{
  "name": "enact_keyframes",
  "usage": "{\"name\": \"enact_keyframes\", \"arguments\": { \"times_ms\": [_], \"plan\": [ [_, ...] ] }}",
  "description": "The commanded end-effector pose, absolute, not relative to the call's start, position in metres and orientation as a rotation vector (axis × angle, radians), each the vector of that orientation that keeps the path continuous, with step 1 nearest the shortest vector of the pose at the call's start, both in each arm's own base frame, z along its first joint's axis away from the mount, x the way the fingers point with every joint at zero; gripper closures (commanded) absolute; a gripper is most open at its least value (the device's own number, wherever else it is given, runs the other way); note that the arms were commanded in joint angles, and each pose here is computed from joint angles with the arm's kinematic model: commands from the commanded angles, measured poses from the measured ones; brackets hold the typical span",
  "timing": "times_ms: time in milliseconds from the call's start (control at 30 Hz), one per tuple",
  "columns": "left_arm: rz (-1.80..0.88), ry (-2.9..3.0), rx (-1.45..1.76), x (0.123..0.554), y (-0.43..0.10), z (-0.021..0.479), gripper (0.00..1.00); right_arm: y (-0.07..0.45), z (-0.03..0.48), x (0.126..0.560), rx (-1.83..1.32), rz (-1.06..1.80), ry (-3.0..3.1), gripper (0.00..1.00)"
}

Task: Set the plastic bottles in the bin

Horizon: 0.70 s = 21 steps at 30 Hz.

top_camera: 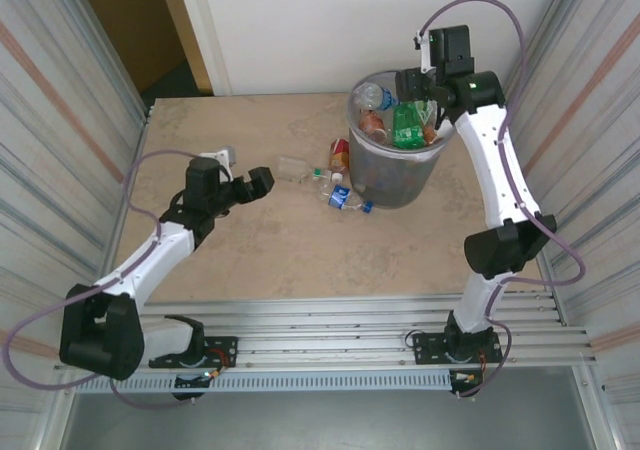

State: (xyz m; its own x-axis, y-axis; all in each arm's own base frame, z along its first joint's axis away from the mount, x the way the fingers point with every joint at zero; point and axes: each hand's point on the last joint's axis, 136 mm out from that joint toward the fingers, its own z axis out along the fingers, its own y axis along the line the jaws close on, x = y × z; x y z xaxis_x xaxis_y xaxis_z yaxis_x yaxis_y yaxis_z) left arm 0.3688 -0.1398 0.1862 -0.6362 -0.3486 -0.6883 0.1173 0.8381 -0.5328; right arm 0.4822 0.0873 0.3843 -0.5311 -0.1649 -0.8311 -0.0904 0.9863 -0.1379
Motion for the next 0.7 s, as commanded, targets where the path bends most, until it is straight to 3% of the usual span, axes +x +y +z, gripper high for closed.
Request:
{"name": "enact_keyframes", "arguments": {
  "times_ms": [0,167,667],
  "plan": [
    [-0.703,2.192,-0.272,0.380,-0.144,0.183,0.01,0.077,0.420,0.452,-0.101,-0.086,2.072,0.10],
    [-0.705,2.293,-0.432,0.400,-0.157,0.161,0.05,0.072,0.416,0.427,-0.036,-0.037,2.082,0.01],
    [-0.597,2.389,-0.744,0.458,-0.208,0.105,0.01,0.056,0.391,0.368,0.069,0.064,2.061,0.02]
  ]
}}
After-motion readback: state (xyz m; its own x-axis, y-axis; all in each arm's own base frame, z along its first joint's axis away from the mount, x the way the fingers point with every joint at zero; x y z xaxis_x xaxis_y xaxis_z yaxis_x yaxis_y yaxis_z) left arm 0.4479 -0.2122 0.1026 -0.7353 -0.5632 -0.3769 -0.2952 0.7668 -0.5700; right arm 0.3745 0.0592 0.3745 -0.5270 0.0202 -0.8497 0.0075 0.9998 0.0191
